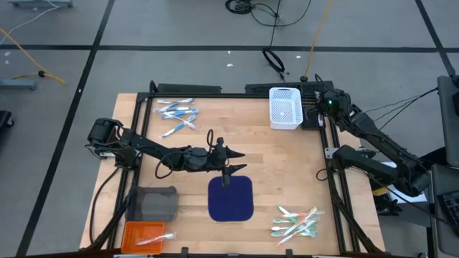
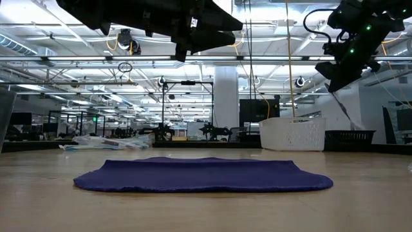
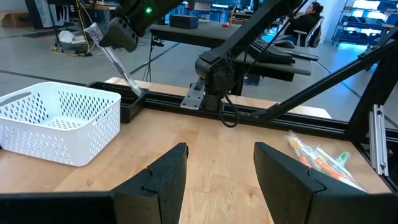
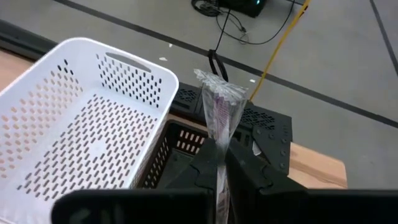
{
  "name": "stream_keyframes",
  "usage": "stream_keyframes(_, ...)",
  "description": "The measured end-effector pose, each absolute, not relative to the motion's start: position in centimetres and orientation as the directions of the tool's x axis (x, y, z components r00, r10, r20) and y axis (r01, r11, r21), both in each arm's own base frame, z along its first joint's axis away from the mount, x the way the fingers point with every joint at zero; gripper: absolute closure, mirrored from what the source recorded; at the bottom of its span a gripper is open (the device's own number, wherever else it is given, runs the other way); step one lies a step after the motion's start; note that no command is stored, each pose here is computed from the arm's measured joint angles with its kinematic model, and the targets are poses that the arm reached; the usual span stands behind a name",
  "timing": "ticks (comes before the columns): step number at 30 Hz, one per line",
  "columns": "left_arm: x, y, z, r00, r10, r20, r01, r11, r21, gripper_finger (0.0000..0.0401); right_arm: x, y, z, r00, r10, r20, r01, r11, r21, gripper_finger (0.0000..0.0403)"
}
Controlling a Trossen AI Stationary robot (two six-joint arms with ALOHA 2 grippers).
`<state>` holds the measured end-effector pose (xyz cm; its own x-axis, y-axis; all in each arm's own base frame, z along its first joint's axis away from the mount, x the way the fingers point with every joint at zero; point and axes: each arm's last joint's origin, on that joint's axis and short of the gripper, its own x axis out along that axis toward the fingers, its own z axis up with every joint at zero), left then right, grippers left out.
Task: Pick & Place Toothbrushes
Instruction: Put the violet toothbrush into the black basket
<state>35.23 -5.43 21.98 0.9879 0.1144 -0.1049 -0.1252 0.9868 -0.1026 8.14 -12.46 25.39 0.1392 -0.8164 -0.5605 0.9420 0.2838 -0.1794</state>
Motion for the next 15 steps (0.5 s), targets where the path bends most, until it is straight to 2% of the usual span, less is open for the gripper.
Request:
stream_keyframes(10,35.22,-5.42,21.82,0.986,0.115,-0.121,-0.127,0.987,-0.100,0.0213,8.13,-12.53,25.40,0.126,-0.826,-0.549,0.945,0.268,-0.187,0.0392)
stream_keyframes(15,35.22,-5.42,21.82,0.986,0.115,-0.121,-0.127,0.987,-0.102,0.0212,8.13,-12.53,25.40,0.126,-0.826,-0.549,0.945,0.268,-0.187,0.0362)
